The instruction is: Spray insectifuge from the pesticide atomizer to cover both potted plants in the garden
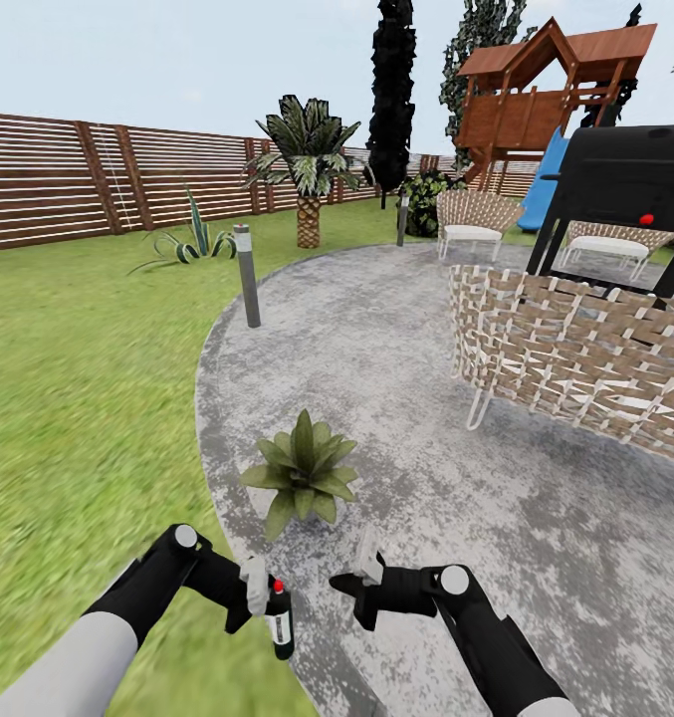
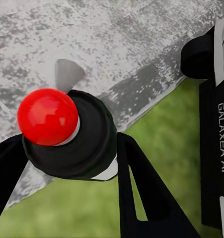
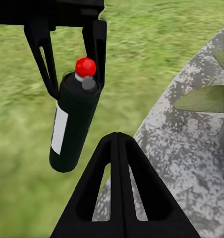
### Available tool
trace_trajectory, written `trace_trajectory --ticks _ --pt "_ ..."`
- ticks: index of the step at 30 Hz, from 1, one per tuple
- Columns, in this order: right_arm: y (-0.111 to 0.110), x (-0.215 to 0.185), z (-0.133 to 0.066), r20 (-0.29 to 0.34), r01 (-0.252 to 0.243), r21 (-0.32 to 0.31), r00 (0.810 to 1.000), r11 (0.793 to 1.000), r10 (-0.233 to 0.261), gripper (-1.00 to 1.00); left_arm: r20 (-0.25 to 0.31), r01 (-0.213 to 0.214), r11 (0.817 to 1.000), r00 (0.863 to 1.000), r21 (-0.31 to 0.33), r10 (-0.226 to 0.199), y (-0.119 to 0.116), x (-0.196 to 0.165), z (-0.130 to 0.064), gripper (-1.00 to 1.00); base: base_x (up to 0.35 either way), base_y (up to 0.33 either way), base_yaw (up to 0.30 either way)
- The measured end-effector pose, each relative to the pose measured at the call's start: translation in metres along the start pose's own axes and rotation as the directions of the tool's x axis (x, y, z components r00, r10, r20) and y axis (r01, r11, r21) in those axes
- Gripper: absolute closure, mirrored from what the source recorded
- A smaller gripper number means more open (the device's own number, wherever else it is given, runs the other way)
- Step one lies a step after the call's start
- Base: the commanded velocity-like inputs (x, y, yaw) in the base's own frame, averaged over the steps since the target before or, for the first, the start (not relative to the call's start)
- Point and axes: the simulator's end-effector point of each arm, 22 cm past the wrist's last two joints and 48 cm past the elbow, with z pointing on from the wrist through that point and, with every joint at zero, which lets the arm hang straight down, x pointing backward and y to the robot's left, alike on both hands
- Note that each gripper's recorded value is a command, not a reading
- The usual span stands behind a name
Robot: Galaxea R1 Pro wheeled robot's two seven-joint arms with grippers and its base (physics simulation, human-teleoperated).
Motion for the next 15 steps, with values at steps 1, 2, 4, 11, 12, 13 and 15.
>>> trace_trajectory --ticks 1,2,4,11,12,13,15 --pt "0.0 0.0 0.0 0.001 0.001 0.001 1.0 1.0 -0.001 1.0 0.001 -0.001 1.0 1.0 0.001 0.001 0.0 -0.001 0.001 1.0 0.0 0.0 0.0" --pt "0.0 -0.001 0.0 0.001 0.001 0.001 1.0 1.0 -0.001 1.0 0.002 -0.002 1.0 1.0 0.002 0.002 -0.001 -0.002 0.001 1.0 0.0 0.0 0.0" --pt "-0.001 -0.001 0.0 0.002 0.003 0.001 1.0 1.0 -0.003 1.0 0.001 -0.011 1.0 1.0 0.013 0.011 -0.004 -0.006 0.006 1.0 0.0 0.0 0.0" --pt "-0.001 -0.001 0.0 0.002 0.003 0.001 1.0 1.0 -0.003 1.0 -0.01 -0.041 0.999 0.999 0.036 0.041 -0.012 -0.016 0.02 1.0 0.0 0.0 0.0" --pt "0.0 -0.001 0.0 0.002 0.003 0.001 1.0 1.0 -0.003 1.0 -0.009 -0.041 0.999 0.999 0.036 0.042 -0.012 -0.017 0.02 1.0 0.0 0.0 0.0" --pt "0.0 -0.001 0.0 0.002 0.003 0.001 1.0 1.0 -0.003 1.0 -0.007 -0.042 0.998 0.999 0.035 0.043 -0.012 -0.018 0.021 1.0 0.0 0.0 0.0" --pt "-0.001 -0.002 0.0 0.002 0.004 0.002 1.0 1.0 -0.004 1.0 -0.004 -0.045 0.998 0.999 0.035 0.045 -0.012 -0.021 0.023 1.0 0.0 0.0 0.0"
